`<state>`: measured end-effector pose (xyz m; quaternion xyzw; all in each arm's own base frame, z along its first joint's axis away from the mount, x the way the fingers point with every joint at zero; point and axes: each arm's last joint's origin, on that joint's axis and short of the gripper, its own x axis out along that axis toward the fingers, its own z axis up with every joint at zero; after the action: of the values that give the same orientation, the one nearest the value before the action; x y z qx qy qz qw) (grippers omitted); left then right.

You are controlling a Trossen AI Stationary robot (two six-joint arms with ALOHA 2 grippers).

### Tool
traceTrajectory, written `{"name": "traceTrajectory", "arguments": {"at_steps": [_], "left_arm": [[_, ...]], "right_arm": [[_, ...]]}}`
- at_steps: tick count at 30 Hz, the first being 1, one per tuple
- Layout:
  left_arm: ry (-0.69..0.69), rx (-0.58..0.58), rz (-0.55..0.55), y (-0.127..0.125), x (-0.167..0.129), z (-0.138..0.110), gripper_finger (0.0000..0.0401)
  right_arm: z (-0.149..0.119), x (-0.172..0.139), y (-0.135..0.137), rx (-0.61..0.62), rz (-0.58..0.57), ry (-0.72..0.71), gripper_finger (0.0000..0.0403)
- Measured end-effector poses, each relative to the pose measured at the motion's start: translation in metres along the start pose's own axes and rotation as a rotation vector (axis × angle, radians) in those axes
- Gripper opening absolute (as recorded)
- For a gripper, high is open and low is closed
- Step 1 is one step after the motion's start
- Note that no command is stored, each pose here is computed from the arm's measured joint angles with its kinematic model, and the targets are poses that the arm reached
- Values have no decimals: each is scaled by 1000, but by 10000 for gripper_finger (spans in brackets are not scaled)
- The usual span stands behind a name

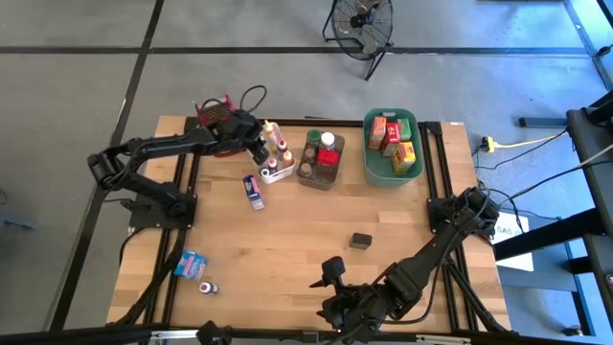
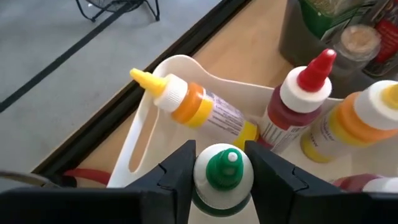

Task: Pick & Place Kitchen Items
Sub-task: Put the green food coloring into the white bin

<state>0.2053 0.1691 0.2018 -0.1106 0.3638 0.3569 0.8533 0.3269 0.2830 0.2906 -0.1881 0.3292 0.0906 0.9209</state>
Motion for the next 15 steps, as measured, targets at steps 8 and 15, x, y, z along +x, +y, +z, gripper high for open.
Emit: {"name": "traceTrajectory", "arguments": {"at_steps": [8,15], "left_arm": [[6,-3,-34,-2,10,-1,133],[7,-3,-40,-2,10,-1,145]], "right_arm": [[0,0,0,-1,0,1,321],[0,0,0,1,0,4,321]]}}
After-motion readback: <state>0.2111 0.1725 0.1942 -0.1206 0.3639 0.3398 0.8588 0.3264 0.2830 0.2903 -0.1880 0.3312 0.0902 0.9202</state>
